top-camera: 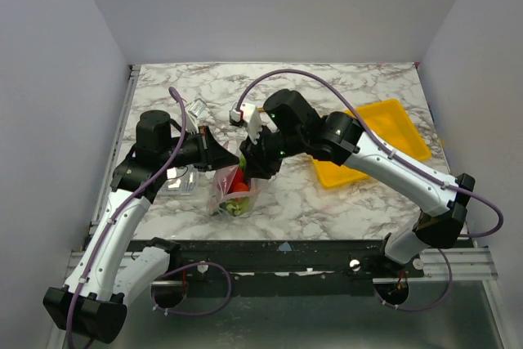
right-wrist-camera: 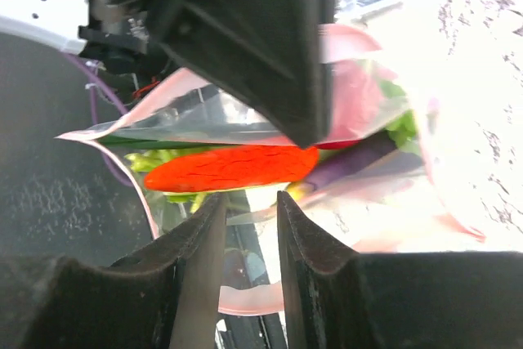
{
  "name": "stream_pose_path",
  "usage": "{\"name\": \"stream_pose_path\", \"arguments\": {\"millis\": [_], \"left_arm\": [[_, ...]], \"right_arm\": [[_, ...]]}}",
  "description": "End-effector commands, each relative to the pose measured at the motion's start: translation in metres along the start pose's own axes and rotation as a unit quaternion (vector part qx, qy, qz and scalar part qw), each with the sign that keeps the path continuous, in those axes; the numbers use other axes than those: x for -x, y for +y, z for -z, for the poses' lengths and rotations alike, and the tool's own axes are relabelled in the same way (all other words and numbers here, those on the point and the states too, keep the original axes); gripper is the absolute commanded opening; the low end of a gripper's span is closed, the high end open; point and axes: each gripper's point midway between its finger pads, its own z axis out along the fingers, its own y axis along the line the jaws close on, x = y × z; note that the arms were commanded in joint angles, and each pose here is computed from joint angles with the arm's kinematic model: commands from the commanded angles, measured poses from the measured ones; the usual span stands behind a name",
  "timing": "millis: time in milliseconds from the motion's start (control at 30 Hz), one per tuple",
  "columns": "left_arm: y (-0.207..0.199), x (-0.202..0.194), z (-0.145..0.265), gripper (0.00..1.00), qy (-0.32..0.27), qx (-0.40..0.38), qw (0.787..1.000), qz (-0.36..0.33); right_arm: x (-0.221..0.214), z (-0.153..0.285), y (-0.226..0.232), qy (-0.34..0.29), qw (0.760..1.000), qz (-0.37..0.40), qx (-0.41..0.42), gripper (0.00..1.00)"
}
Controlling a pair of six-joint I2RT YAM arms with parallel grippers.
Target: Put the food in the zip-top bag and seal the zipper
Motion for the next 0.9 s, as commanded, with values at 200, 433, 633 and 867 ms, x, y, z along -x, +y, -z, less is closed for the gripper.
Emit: {"name": "stream_pose_path", "arguments": {"millis": [200,433,633,867], "left_arm": [[-0.015,0.008,0.005,0.00,-0.010,-0.020,0.999,-0.025],[-0.015,0.009,0.004,0.00,-0.009,-0.020,0.999,-0.025],[-0.014,0.010,0.003,0.00,-0.007,-0.020,1.000,-0.023],[-0.015,0.011,0.003,0.00,-0.008,-0.020,1.000,-0.023]], "right_arm": [[-0.003,-0.001,0.023,0.011,0.996,0.010,0.092,0.32],[-0.014,-0.004,0.043,0.026,0.989,0.029,0.144,0.39],[-0.020,-0.012,0.047,0.039,0.987,0.039,0.148,0.39],[-0.018,-0.023,0.043,0.040,0.990,0.049,0.127,0.41]]}}
